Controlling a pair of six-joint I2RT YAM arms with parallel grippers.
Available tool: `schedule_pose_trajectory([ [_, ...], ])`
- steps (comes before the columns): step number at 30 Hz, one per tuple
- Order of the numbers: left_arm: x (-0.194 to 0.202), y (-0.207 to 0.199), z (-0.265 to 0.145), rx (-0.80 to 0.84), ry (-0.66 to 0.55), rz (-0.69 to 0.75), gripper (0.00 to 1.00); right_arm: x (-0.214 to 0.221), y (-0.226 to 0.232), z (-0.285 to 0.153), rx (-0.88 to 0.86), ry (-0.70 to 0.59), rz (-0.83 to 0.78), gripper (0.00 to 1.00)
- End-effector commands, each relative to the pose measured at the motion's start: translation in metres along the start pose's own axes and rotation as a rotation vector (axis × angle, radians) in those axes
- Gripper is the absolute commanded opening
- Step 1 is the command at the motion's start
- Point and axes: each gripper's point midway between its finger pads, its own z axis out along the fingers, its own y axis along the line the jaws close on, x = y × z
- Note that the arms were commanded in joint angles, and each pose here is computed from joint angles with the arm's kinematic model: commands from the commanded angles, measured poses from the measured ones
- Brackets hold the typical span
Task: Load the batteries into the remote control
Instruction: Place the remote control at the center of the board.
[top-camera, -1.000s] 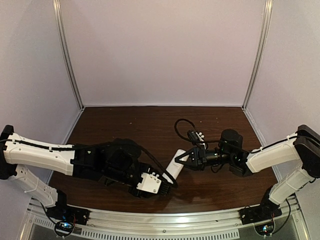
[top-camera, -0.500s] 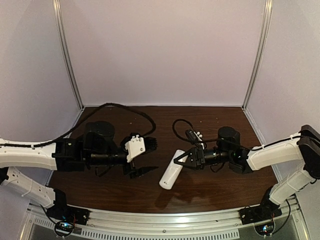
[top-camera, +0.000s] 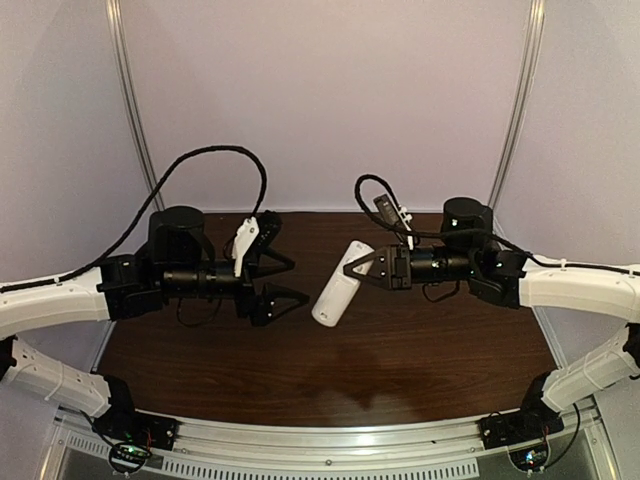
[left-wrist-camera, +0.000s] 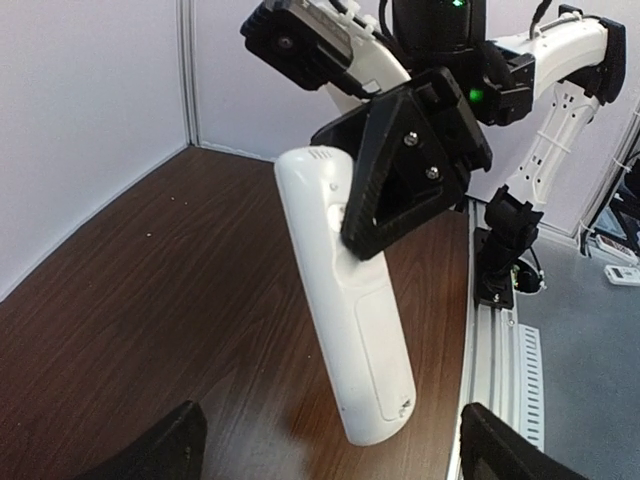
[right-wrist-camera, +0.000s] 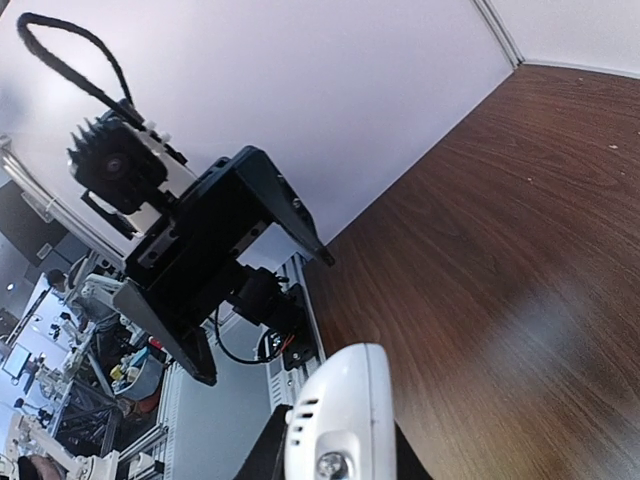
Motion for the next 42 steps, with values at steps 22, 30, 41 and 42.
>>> schedule_pose_trajectory([
  [22,0.007,0.121,-0.075,-0.695,-0.05,-0.16,0.91,-0.006,-0.186,-0.078,1.212,0.208,-0.427,0.0],
  [30,0.011,0.121,-0.081,-0.706,-0.059,-0.171,0.91,-0.004,-0.215,-0.072,1.353,0.292,-0.555,0.0],
  [41,0.016,0.12,-0.087,-0.717,-0.053,-0.16,0.91,0.006,-0.25,-0.052,1.469,0.383,-0.653,0.01],
  [42,0.017,0.12,-0.087,-0.718,-0.05,-0.158,0.91,0.008,-0.253,-0.049,1.477,0.398,-0.661,0.02],
])
